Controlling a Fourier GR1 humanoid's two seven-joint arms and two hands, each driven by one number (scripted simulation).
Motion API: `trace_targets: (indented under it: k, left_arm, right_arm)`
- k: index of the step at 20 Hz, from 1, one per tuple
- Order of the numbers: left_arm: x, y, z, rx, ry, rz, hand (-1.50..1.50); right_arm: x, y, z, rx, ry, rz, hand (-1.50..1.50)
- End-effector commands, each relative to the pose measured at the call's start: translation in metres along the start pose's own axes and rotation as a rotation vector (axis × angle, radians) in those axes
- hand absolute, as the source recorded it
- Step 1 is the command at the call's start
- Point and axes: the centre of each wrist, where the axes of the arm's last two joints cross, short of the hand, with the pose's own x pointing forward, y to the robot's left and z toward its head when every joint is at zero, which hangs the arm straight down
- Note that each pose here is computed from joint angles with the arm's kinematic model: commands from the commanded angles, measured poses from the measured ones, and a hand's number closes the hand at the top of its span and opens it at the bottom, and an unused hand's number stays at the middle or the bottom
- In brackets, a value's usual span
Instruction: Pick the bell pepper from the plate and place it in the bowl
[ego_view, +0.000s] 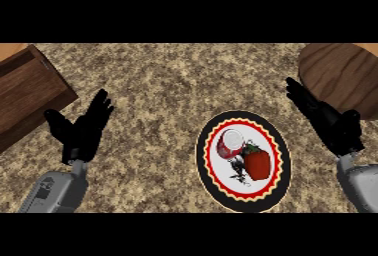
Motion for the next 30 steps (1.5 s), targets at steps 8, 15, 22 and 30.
trace_targets:
  k: [8,15,22,30]
  left_arm:
    - [0.003,-0.024,0.014,-0.156,-0.068,0.034,0.00]
    - [0.000,-0.038,0.023,-0.267,-0.083,0.023,0.00]
    - [0.006,-0.055,0.029,-0.298,-0.106,0.029,0.00]
    - [0.004,-0.055,0.034,-0.347,-0.093,0.005,0.00]
  right_arm:
    - [-0.021,-0.038,0.058,-0.725,0.175,0.370,1.50]
    - [0.001,0.107,0.094,-0.611,-0.088,0.400,-1.50]
    - [-0.002,0.098,0.099,-0.622,0.308,0.776,-1.50]
    - [0.068,0.146,0.074,-0.515,0.654,0.797,-1.50]
